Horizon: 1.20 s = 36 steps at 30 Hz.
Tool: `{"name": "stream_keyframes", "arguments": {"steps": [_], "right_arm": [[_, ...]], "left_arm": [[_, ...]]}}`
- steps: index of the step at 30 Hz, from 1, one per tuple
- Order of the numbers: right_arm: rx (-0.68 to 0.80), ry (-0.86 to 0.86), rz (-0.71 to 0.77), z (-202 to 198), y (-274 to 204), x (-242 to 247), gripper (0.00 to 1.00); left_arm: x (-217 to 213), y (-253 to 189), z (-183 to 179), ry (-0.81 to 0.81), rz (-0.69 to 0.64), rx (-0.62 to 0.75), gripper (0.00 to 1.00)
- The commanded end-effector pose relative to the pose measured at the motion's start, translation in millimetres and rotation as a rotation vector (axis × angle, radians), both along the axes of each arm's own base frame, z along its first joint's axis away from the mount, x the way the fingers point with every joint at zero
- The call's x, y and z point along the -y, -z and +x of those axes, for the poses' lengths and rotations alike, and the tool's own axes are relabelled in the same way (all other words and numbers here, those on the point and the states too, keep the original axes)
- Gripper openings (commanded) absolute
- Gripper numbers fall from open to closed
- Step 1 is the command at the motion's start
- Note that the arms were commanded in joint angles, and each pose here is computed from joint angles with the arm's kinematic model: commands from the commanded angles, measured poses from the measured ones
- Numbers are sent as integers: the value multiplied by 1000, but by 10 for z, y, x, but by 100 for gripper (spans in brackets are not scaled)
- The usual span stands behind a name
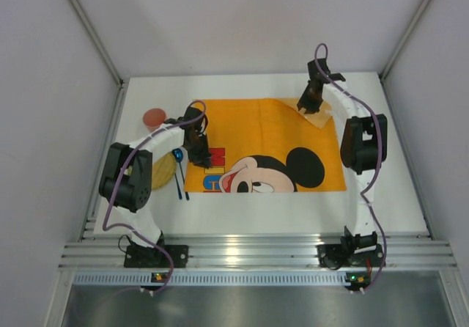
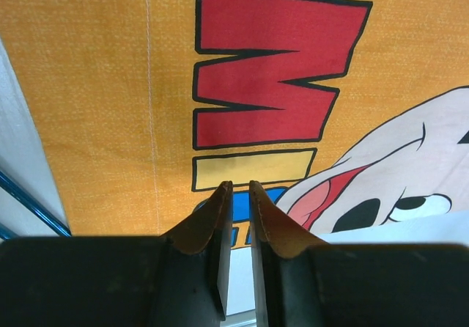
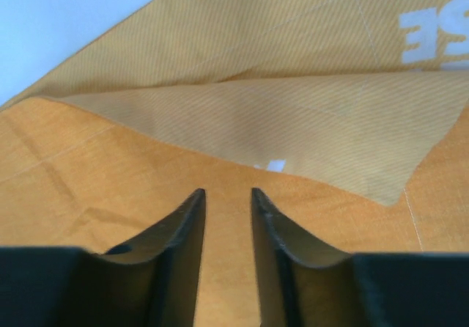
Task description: Set the dinner table for one person
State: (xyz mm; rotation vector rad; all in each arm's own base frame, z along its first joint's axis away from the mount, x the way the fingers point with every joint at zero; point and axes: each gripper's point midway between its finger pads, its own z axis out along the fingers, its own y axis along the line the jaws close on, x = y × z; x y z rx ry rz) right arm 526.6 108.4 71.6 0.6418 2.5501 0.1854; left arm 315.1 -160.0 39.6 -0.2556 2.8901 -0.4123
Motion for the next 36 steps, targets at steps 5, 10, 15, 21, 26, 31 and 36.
{"name": "stream_keyframes", "arguments": {"steps": [5, 10, 15, 21, 26, 31, 36], "right_arm": [[34, -37, 54, -163, -205, -174, 0], [-22, -47, 51, -168, 76, -222, 0], [-45, -32, 8, -81, 259, -167, 0], [-46, -5, -45, 156, 320, -1, 0], [-47, 31, -76, 228, 336, 153, 0], [27, 80, -92, 468, 146, 337, 6], [208, 123, -100, 945, -281, 584, 40]], "left_arm": [[61, -62, 103, 25, -30, 21, 17], [53, -71, 88, 28, -28, 21, 12], [20, -75, 62, 28, -16, 19, 7], [-26, -73, 46, 24, -2, 18, 0], [-58, -69, 48, 20, 5, 16, 0], [-82, -41, 25, 23, 11, -1, 0], [-90, -46, -12, 29, 14, -19, 0]]}}
